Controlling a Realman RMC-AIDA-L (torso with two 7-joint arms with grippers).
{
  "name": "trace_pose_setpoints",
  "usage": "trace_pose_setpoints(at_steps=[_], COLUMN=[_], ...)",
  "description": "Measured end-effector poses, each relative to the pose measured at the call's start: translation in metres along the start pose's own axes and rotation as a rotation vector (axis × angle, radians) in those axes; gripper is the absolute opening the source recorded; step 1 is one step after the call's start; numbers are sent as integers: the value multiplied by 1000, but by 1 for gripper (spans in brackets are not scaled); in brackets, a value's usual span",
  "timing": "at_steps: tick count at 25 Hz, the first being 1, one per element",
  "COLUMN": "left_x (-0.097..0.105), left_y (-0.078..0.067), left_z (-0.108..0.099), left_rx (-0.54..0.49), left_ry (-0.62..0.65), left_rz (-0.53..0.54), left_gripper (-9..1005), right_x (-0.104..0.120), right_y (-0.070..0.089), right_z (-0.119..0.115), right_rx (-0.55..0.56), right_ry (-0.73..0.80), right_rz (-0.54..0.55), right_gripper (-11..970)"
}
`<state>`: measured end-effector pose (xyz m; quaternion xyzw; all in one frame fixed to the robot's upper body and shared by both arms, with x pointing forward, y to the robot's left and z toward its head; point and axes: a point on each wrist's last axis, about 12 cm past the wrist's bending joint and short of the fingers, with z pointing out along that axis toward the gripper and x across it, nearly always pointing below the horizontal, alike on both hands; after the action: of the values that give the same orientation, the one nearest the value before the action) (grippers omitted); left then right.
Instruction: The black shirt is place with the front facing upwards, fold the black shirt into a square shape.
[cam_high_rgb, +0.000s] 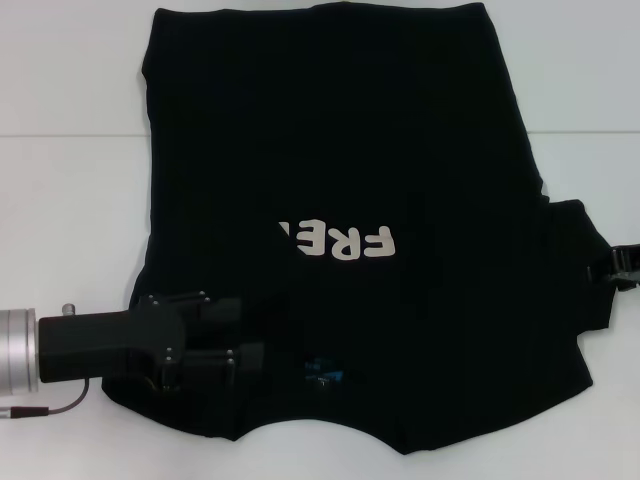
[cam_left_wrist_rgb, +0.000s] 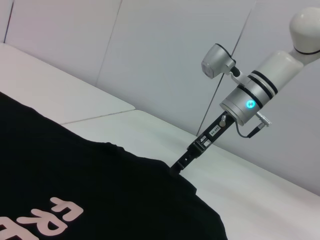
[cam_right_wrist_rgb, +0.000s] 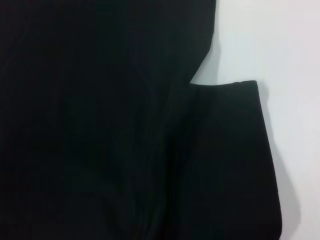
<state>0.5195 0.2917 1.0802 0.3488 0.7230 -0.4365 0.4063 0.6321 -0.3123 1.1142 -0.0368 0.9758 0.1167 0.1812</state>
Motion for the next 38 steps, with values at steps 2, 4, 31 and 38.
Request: trace_pose_setpoints(at_steps=[2,4,31,38], left_x=[0,0,1,-1], left_y=[0,0,-1,0], left_z=[0,0,-1,-2], left_rx=[0,0,5,5], left_ry=[0,0,-1,1], left_rz=[0,0,-7,-4], left_gripper=[793,793,793,792], right_x=[0,0,9,27], right_y=[0,0,-31,-54], right_z=[0,0,-26,-33], right_rx=[0,1,-162,-213], right_ry=[1,1,-104,-139], right_rz=[0,0,130,214], right_gripper=[611,559,55,182])
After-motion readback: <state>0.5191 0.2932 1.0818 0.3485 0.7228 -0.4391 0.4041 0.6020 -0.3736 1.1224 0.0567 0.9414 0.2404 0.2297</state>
